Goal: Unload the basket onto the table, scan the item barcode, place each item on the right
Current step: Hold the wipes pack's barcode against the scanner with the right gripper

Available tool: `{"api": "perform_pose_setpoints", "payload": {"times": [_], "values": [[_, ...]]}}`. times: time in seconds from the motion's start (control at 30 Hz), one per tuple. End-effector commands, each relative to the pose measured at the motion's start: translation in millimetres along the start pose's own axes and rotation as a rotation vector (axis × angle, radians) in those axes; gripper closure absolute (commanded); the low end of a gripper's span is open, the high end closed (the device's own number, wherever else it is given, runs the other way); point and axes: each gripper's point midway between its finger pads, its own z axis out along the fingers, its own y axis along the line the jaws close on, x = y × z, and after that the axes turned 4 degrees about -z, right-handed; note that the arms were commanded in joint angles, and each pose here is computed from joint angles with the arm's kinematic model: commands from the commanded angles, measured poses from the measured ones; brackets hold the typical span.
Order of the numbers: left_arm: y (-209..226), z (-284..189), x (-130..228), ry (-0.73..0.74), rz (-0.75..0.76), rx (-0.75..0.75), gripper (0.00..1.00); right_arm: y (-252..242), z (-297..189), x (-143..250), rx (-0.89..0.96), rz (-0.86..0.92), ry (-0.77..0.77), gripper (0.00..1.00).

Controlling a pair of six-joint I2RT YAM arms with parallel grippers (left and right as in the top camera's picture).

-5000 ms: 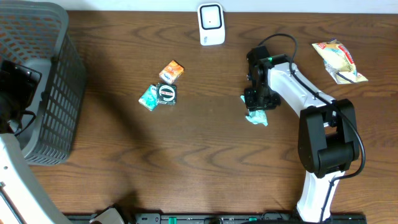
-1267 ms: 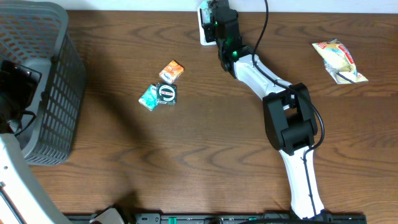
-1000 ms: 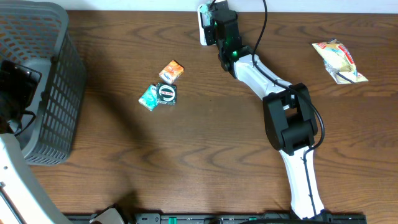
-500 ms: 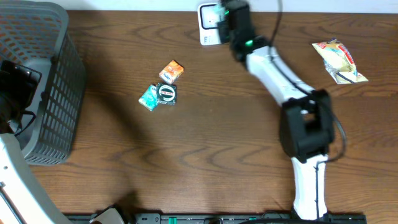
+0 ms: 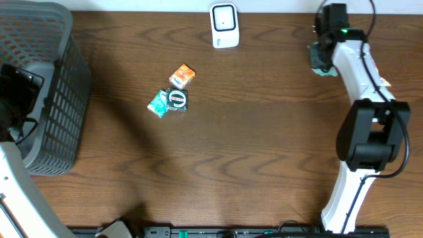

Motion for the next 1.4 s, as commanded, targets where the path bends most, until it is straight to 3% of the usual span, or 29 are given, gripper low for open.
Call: {"api": "perform_pose_setpoints", "payload": {"times": [0.0,0.2,0.37,0.5,0.6,0.77,1.07,1.37], "values": [[-1,-6,-3,-0.019,-0.009,0.007,0.02,12,4,2,-0.158,0.015,-0.015,0.99],[-1,-6,-3,-0.019,-0.009,0.007,0.02,38,-4,-20,-0.331,0.086,-0.104,0.99],[-1,-6,-3,-0.020,-0.009,0.007,0.02,89,-38,-79,-0.548,0.179,-0.317,0.99],[-1,-6,-3,-0.019,-0.009,0.007,0.02,134,-85,-141,-0.635,0.207,-0.572,0.99],[-1,-6,-3,-0.019,-0.009,0.007,0.02,163,-116,-169,-0.607,0.170,-0.723,0.99],[-1,-6,-3,-0.020,-0.009,0.007,0.02,208,-140,-187,-0.339,0.093,-0.890,0.99],[-1,-6,-3,-0.019,-0.009,0.007,0.02,257,-85,-173,-0.267,0.023,-0.861,0.99],[-1,-6,-3,-0.019,-0.009,0.007,0.02,252,-68,-172,-0.259,0.037,-0.835,0.99]]}}
